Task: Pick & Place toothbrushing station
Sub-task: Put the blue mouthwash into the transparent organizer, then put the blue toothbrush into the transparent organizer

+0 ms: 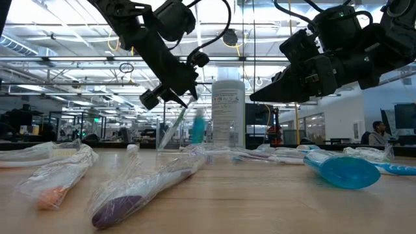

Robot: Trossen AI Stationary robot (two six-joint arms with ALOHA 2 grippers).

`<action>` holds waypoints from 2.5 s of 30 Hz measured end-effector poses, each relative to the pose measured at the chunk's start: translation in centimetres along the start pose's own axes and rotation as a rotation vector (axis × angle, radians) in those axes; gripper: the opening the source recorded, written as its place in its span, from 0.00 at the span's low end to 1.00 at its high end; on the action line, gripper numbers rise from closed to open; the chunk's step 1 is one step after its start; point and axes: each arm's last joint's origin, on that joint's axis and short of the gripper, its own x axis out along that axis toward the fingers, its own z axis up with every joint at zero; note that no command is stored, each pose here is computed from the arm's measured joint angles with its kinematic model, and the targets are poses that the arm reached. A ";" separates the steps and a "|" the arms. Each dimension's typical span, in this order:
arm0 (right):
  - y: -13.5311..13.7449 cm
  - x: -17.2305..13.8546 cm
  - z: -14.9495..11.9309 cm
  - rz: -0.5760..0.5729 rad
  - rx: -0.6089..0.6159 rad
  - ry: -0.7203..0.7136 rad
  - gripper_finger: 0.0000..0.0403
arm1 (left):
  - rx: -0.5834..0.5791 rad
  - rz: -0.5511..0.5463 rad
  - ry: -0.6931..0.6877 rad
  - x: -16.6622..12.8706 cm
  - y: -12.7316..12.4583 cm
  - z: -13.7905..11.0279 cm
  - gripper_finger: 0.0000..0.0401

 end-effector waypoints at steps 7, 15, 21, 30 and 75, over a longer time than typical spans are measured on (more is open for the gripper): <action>0.0 0.0 0.0 0.000 0.000 0.000 0.01 | -0.212 0.000 0.003 0.0 0.0 0.0 0.43; 0.0 0.0 0.0 0.000 0.000 0.000 0.01 | -0.377 0.025 -0.008 -0.5 0.4 0.1 0.38; 0.0 0.0 0.0 -0.004 0.002 -0.001 0.01 | -0.434 0.097 -0.055 -3.0 1.6 0.0 0.32; 0.0 0.0 0.3 -0.008 0.002 -0.030 0.01 | -0.804 0.223 -0.130 -8.5 3.7 -3.8 0.25; -1.4 -0.3 -2.1 -0.273 0.738 0.143 0.41 | -1.757 -0.190 -0.138 -17.0 -2.7 -13.7 0.24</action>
